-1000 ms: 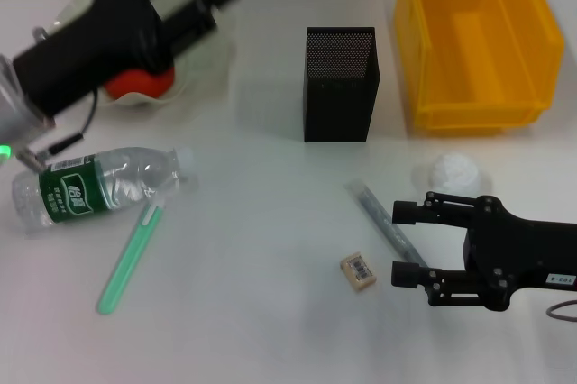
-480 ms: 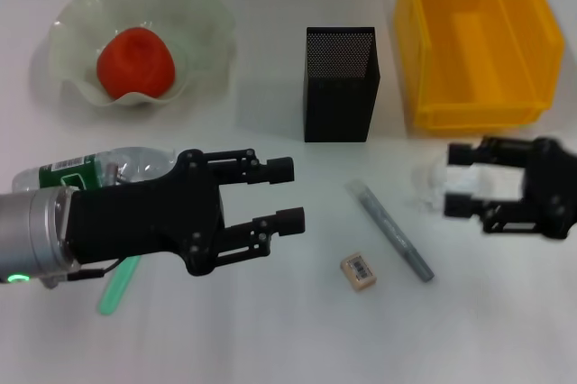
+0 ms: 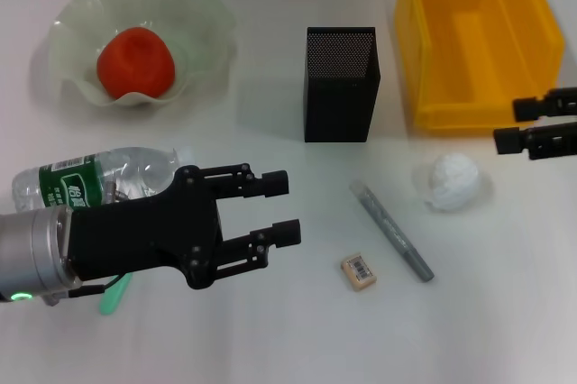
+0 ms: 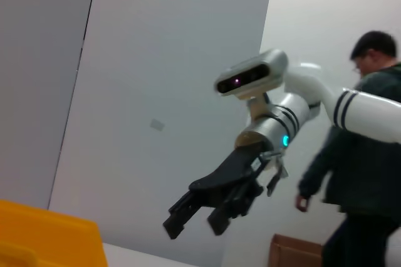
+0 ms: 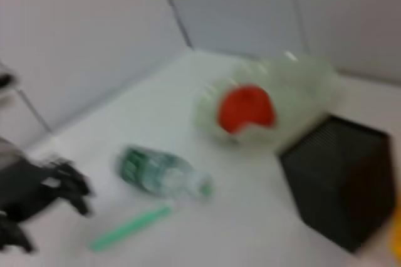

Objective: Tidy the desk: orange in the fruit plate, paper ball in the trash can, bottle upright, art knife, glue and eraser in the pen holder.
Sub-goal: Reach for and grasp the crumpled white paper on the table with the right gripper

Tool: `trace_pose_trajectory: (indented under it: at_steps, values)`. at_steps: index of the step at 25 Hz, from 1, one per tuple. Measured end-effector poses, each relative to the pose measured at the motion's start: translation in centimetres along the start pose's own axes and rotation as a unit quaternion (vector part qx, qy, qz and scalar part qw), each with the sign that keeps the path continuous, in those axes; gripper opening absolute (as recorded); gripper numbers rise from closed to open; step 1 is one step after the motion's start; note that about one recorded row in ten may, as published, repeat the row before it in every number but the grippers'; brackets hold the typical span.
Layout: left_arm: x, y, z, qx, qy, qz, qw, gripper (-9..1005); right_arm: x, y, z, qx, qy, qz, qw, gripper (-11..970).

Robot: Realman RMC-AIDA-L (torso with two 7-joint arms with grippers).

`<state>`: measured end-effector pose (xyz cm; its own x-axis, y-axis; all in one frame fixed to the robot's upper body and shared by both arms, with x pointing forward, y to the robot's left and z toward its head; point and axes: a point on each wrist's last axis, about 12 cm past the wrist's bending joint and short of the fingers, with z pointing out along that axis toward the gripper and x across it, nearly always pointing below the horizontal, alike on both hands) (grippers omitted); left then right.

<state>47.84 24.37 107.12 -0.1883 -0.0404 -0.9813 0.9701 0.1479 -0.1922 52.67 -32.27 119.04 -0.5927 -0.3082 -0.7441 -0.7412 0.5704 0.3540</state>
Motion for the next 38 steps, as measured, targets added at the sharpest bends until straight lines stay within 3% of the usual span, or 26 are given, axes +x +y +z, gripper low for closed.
trace_pose_trajectory:
  at_steps: [7,15,20,38]
  values:
    - [0.1,0.1,0.2,0.001,0.001,-0.003,1.000,532,-1.2,-1.4,0.7,0.060,0.095,0.059,0.992,763]
    - [0.2,0.1,0.3,-0.001,0.003,-0.004,1.000,533,-0.4,-2.5,3.8,0.059,0.119,0.070,0.989,763]
    - [0.2,0.3,0.2,-0.005,0.007,-0.004,1.000,533,-0.7,-3.4,5.1,0.086,0.140,0.082,0.983,762]
    - [0.3,0.5,0.6,-0.008,0.011,0.009,1.000,533,-0.5,-3.6,9.5,0.087,0.170,0.077,0.979,762]
